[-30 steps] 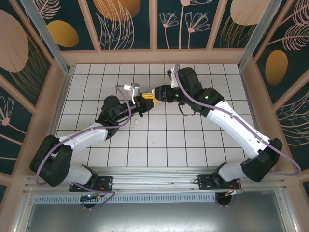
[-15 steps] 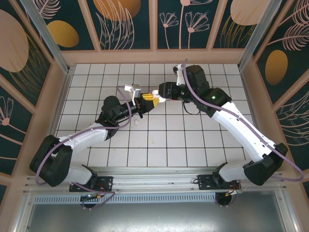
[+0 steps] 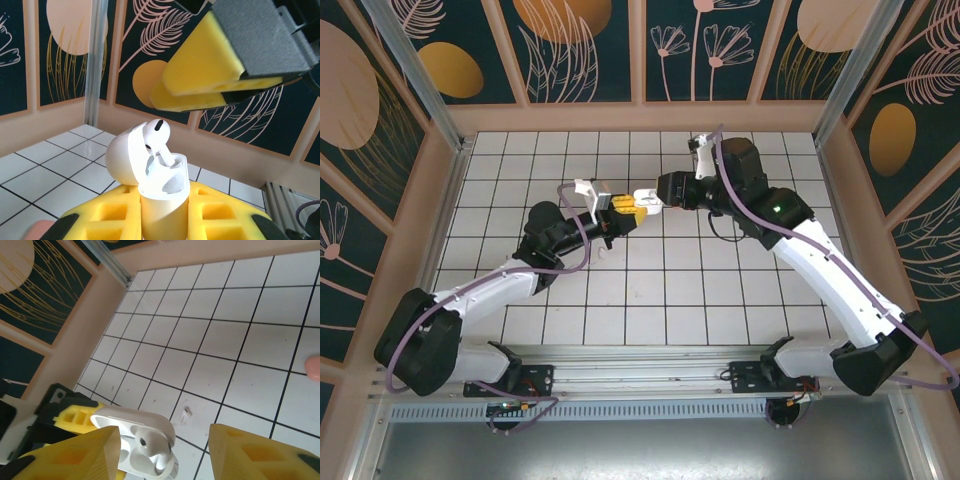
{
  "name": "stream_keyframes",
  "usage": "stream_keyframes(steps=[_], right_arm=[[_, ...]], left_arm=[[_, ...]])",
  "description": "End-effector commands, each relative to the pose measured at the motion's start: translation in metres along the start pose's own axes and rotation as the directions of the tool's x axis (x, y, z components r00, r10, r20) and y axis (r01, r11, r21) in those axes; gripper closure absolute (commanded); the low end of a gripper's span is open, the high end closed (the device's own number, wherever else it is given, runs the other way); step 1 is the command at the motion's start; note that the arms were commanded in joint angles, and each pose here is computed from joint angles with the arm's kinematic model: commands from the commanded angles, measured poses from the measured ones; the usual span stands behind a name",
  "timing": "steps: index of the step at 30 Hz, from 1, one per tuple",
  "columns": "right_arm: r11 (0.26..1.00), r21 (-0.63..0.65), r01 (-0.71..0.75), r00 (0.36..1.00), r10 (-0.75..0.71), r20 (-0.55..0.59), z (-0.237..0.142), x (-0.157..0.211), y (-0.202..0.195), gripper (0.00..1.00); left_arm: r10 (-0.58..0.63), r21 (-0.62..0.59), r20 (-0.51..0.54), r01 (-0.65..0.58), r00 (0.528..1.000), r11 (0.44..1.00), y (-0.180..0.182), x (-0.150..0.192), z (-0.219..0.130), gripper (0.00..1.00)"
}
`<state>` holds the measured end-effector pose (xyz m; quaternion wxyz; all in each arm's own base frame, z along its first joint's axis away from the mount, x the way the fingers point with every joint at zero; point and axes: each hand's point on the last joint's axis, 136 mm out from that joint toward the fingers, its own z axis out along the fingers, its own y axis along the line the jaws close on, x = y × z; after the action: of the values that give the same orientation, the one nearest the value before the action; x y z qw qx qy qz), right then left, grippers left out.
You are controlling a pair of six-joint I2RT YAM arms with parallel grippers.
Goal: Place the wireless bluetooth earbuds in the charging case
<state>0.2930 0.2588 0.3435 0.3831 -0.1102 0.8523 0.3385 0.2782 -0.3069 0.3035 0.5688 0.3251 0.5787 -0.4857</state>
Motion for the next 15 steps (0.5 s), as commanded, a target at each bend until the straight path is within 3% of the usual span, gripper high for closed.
stream_keyframes(steps=[1,15], right_arm=[[1.0,-0.005,0.005,0.998,-0.005,-0.06,0.0063,0.0134,0.0001,0.52],[1.0,-0.027,0.009,0.996,-0.012,-0.094,0.0127,0.0206,0.0075,0.57]], left_arm=[[0.069,0.027,0.013,-0.07,0.998,0.997,-0.01,-0.0085,-0.0021,1.0],[0.078,0.026,0.013,-0.078,0.997,0.997,-0.0121,-0.0105,-0.0045,1.0]])
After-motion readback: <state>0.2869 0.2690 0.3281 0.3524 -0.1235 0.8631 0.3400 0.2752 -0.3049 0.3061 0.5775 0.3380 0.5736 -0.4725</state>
